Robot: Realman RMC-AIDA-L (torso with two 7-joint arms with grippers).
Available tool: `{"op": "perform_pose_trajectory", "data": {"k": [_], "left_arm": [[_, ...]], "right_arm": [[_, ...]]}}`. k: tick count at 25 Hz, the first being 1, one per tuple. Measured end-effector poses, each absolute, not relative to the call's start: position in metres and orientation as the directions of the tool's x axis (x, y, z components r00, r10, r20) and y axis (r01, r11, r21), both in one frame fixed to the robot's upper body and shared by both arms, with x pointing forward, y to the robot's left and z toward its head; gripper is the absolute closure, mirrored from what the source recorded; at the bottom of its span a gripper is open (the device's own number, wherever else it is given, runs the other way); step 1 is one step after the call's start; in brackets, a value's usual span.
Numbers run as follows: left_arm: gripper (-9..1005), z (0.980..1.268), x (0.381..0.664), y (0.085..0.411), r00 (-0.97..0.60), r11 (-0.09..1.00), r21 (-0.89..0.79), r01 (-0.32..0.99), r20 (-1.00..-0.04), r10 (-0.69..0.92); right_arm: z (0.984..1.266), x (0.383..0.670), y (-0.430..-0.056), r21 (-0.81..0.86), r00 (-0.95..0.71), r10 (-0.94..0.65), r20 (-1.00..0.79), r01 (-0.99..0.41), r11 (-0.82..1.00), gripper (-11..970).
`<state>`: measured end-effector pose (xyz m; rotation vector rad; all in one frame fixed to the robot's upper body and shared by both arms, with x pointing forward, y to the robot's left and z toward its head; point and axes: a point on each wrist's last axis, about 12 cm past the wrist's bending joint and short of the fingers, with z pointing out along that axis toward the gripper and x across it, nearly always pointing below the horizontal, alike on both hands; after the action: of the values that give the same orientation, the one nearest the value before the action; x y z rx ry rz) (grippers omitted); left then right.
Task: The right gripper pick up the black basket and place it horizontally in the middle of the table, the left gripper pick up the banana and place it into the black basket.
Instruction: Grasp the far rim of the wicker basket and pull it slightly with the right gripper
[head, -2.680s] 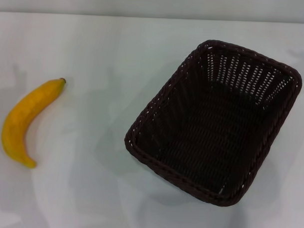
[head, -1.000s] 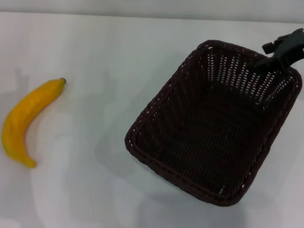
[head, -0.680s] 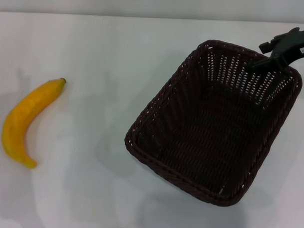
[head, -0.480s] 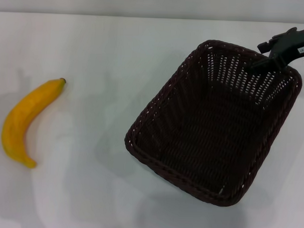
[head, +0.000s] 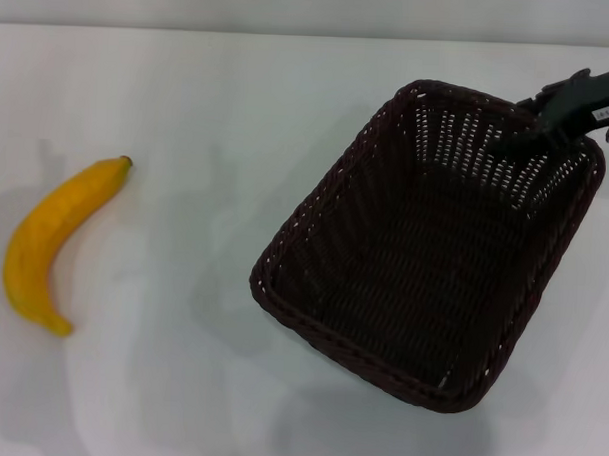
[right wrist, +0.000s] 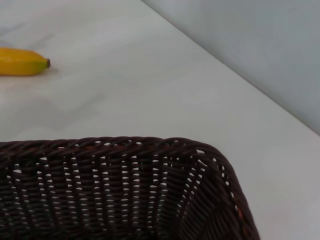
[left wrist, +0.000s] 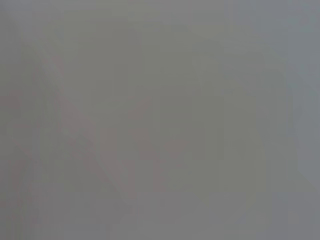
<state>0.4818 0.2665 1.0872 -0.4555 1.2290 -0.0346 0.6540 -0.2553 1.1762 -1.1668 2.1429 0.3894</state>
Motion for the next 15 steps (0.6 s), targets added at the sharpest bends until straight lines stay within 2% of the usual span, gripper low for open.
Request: {"op": "perform_pose_trajectory", "data": {"k": [15], "left_arm": [[106,1.0873,0.4821,0.2663,0.348,0.910,-0.354,-0.216,-0.899,-0.267]], "right_arm": [[1.1785,0.6529,-0.2506,-0.071,-0.388,-0.718,-0.578,-0.852,0.518,233]]}}
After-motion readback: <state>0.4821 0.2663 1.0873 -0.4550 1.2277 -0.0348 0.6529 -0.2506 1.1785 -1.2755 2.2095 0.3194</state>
